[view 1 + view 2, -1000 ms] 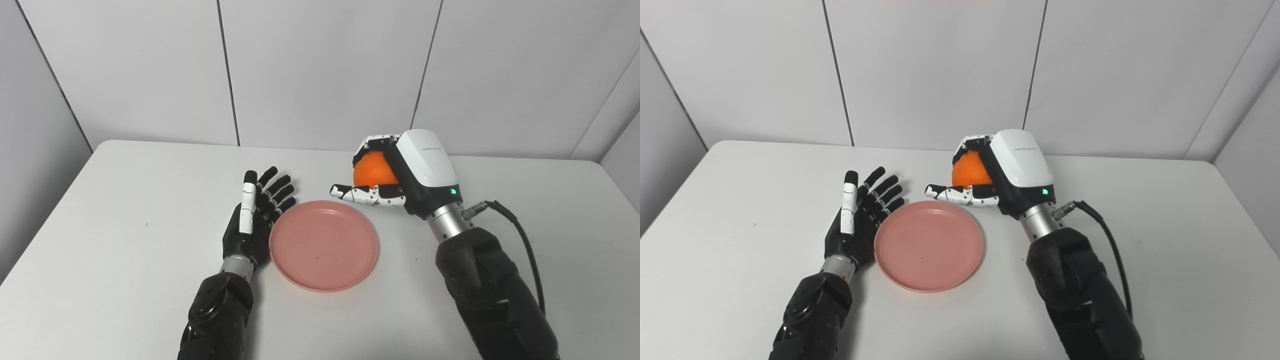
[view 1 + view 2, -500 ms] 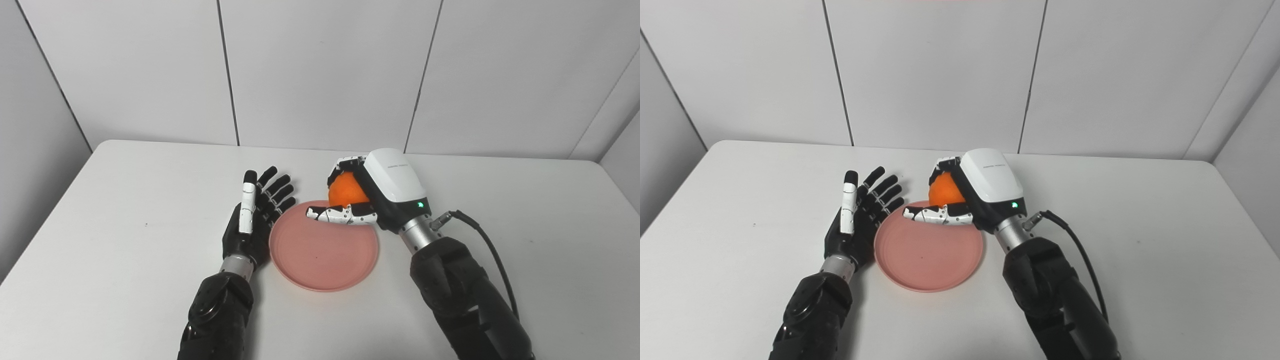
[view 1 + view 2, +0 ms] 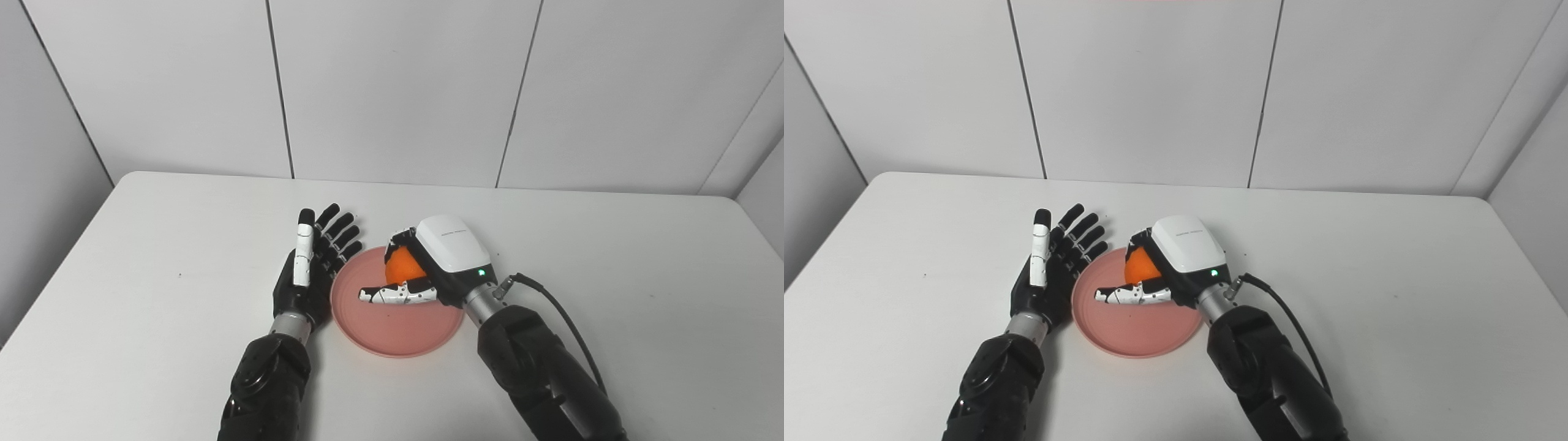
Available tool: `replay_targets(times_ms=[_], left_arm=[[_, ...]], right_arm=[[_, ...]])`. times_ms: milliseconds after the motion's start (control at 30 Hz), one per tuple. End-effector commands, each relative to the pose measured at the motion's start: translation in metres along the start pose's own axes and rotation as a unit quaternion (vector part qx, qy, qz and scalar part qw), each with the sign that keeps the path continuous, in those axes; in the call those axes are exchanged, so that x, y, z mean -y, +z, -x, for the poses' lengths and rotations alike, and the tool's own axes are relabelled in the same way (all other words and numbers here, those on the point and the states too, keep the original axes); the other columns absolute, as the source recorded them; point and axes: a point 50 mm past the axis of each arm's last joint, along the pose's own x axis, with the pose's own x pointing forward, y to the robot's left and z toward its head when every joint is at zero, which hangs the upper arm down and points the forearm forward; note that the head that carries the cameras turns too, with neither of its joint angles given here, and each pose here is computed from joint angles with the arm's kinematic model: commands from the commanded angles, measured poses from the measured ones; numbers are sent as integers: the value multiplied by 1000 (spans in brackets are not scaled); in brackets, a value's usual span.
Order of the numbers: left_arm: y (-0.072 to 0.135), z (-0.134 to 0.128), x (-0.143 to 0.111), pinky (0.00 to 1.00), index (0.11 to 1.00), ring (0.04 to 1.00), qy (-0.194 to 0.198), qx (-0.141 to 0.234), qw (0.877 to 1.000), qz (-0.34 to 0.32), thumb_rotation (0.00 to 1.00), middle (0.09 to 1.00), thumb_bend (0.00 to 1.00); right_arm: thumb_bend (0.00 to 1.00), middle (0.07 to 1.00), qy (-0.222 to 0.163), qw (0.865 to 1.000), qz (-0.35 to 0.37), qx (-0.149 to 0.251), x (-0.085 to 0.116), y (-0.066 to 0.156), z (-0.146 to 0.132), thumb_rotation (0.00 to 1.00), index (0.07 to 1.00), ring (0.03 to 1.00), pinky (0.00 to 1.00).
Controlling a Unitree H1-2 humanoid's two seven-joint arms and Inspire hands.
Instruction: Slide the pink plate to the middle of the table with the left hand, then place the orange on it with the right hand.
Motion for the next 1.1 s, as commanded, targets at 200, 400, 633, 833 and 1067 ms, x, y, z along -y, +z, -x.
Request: replay_targets(times_ms=[200, 400, 633, 833, 1067], left_arm=[[-20, 8, -7, 837, 829, 848, 20, -47, 999, 4, 784, 832, 857], [-22, 7, -8, 840, 812, 841, 24, -48, 999, 4, 771, 832, 864], [-23, 7, -8, 823, 798, 839, 25, -48, 998, 9, 764, 838, 857], [-21, 8, -8, 841, 828, 879, 19, -49, 999, 12, 770, 861, 831], [-21, 7, -9, 827, 842, 858, 13, -48, 999, 10, 770, 834, 837]], right_arm=[[472, 297, -15, 999, 4, 33, 9, 10, -17, 684, 363, 228, 167], [463, 312, -7, 999, 10, 40, 5, 13, -17, 705, 380, 238, 176], [504, 311, -12, 999, 17, 49, 10, 16, -21, 690, 376, 238, 176], [798, 409, -28, 997, 23, 61, 14, 14, -18, 866, 431, 343, 279], [935, 583, -51, 995, 36, 82, 17, 13, -17, 927, 622, 487, 413]])
